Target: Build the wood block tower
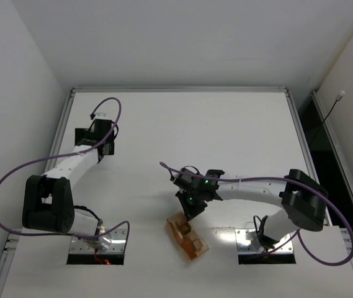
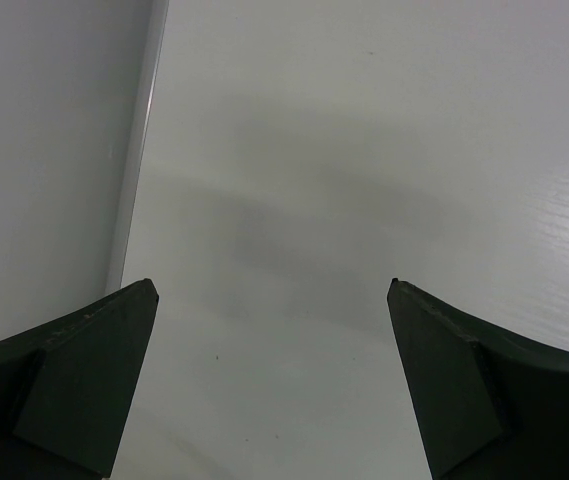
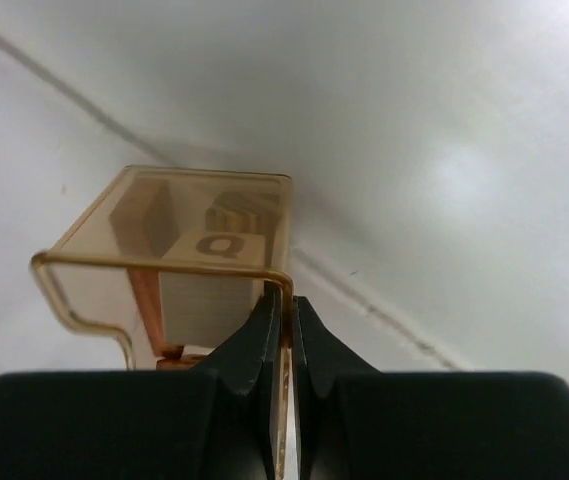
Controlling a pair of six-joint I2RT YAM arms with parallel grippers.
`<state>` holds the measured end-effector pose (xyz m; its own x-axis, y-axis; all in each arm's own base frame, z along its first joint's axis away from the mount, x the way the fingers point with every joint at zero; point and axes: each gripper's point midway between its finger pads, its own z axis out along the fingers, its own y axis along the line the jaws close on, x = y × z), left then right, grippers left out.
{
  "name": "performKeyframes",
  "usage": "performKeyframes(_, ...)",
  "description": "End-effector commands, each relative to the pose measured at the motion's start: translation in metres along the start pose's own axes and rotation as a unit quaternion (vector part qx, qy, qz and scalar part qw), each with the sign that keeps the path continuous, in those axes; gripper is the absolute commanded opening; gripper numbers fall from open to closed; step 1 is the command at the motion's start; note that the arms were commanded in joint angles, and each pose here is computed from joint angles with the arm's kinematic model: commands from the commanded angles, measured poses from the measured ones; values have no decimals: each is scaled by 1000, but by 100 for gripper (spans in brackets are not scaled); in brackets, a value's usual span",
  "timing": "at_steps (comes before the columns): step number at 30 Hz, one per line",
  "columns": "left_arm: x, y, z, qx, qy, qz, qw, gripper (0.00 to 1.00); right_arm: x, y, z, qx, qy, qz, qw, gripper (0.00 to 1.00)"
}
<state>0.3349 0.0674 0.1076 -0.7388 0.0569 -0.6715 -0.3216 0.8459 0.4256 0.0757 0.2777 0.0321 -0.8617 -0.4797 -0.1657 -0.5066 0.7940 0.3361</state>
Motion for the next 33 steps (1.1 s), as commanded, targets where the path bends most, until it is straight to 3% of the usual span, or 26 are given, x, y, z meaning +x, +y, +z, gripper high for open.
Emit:
performKeyframes(1, -18, 7, 0, -12, -19, -25, 999, 100, -56, -24, -18, 73, -97, -14, 993, 0)
performKeyframes(8, -24, 6, -3, -2, -12, -24, 1000, 100, -127, -57, -64, 149, -199, -52, 967, 0)
performKeyframes(14, -32, 10, -8, -7, -13, -37, 999, 100, -191, -101, -114, 277, -289, -109, 910, 0)
performKeyframes(17, -31, 15, -9, -20, -8, -37, 999, 100, -221, -126, -136, 353, -310, -136, 872, 0)
performKeyframes(21, -31, 17, -11, -20, -8, -37, 999, 100, -251, -149, -148, 415, -312, -163, 839, 0)
performKeyframes(33, -30, 38, -15, -48, -11, -53, 997, 100, -334, -155, -165, 520, -357, -212, 747, 0)
